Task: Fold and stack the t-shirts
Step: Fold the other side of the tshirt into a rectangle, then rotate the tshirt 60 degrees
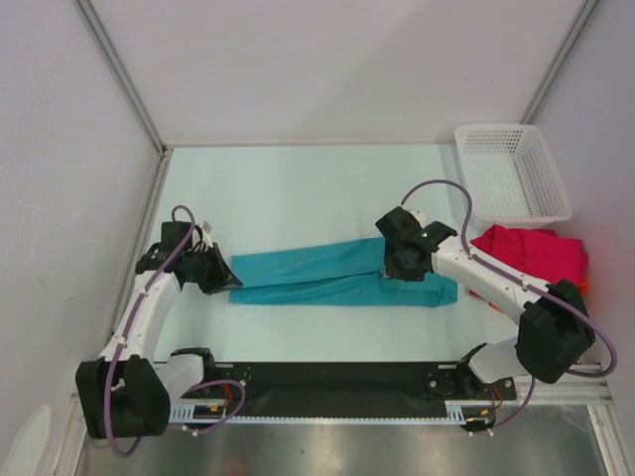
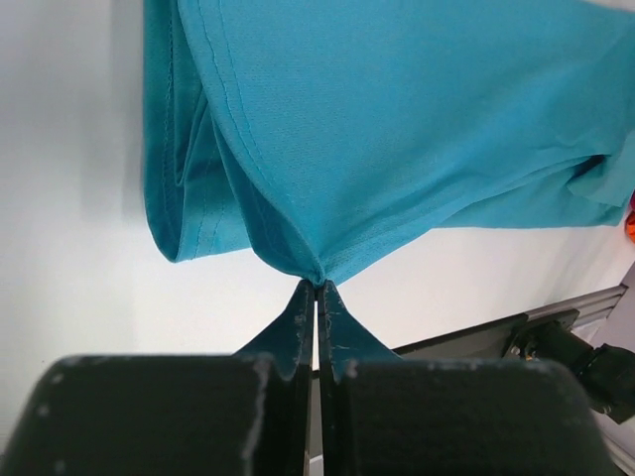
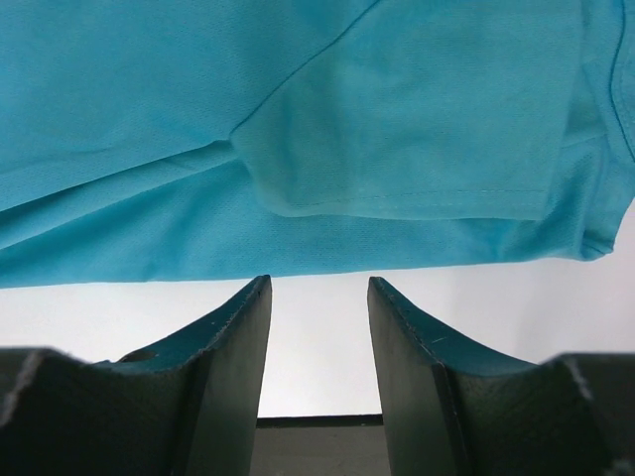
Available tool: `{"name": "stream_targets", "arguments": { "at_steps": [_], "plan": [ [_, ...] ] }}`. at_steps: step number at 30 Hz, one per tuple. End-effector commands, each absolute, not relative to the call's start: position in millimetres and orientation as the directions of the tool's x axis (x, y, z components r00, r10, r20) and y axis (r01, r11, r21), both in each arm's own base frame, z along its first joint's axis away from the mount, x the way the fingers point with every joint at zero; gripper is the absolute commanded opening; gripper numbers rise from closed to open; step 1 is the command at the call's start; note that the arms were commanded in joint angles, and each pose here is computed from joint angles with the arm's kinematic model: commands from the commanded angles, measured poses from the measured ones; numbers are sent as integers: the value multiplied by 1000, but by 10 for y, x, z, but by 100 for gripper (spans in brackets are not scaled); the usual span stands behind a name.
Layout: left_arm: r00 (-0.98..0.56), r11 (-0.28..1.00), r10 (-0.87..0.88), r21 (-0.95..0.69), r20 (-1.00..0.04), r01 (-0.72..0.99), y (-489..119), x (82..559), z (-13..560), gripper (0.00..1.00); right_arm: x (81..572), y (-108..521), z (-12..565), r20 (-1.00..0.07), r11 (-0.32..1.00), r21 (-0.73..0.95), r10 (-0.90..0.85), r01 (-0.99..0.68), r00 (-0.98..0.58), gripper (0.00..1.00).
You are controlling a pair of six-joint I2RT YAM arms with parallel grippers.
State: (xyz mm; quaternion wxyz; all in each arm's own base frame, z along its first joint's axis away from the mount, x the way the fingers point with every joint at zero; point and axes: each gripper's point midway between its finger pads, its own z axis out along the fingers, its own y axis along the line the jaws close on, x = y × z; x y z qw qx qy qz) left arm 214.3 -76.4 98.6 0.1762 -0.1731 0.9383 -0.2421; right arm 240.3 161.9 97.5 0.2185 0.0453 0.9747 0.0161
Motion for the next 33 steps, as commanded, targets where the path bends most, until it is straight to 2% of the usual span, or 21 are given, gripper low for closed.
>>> {"name": "stream_targets", "arguments": {
  "at_steps": [1, 4, 7, 8, 10, 11, 13, 15, 20, 23, 33],
  "plan": [
    [-875, 843, -403, -480, -267, -242, -706, 2022, 993, 1, 2409, 1540, 1057, -446, 996, 58, 90, 71, -891, 49],
    [-874, 843, -410, -474, -262, -253, -699, 1986, 975, 3, 2406, 1507, 1048, -443, 996, 59, 89, 70, -892, 49],
    [-878, 839, -411, -479, -244, -260, -716, 1959, 960, 13, 2395, 1475, 1050, -443, 996, 63, 90, 69, -892, 49],
    [-879, 839, -410, -478, -242, -260, -716, 1948, 952, 28, 2397, 1465, 1073, -449, 995, 68, 94, 71, -889, 49],
    [-877, 839, -413, -477, -244, -262, -713, 1936, 954, 46, 2382, 1434, 1057, -445, 995, 69, 95, 72, -890, 49],
    [-875, 840, -415, -474, -249, -263, -707, 1941, 957, 59, 2393, 1413, 1057, -447, 994, 71, 103, 79, -889, 49],
    [-870, 838, -423, -473, -251, -271, -699, 1946, 974, 67, 2393, 1394, 1058, -446, 994, 75, 106, 80, -889, 49],
    [-864, 839, -428, -472, -265, -271, -687, 1991, 1023, 70, 2413, 1388, 1062, -447, 993, 82, 112, 84, -887, 49],
    [-844, 827, -445, -499, -300, -259, -699, 2248, 1199, 71, 2583, 1357, 1050, -454, 991, 86, 133, 105, -881, 50],
    [-850, 807, -445, -538, -283, -243, -773, 2368, 1219, 71, 2794, 1360, 972, -432, 981, 142, 185, 136, -883, 50],
    [-872, 792, -399, -585, -283, -173, -895, 2323, 1255, 71, 3356, 1196, 578, -363, 956, 95, 292, 276, -885, 52]
  ]
}}
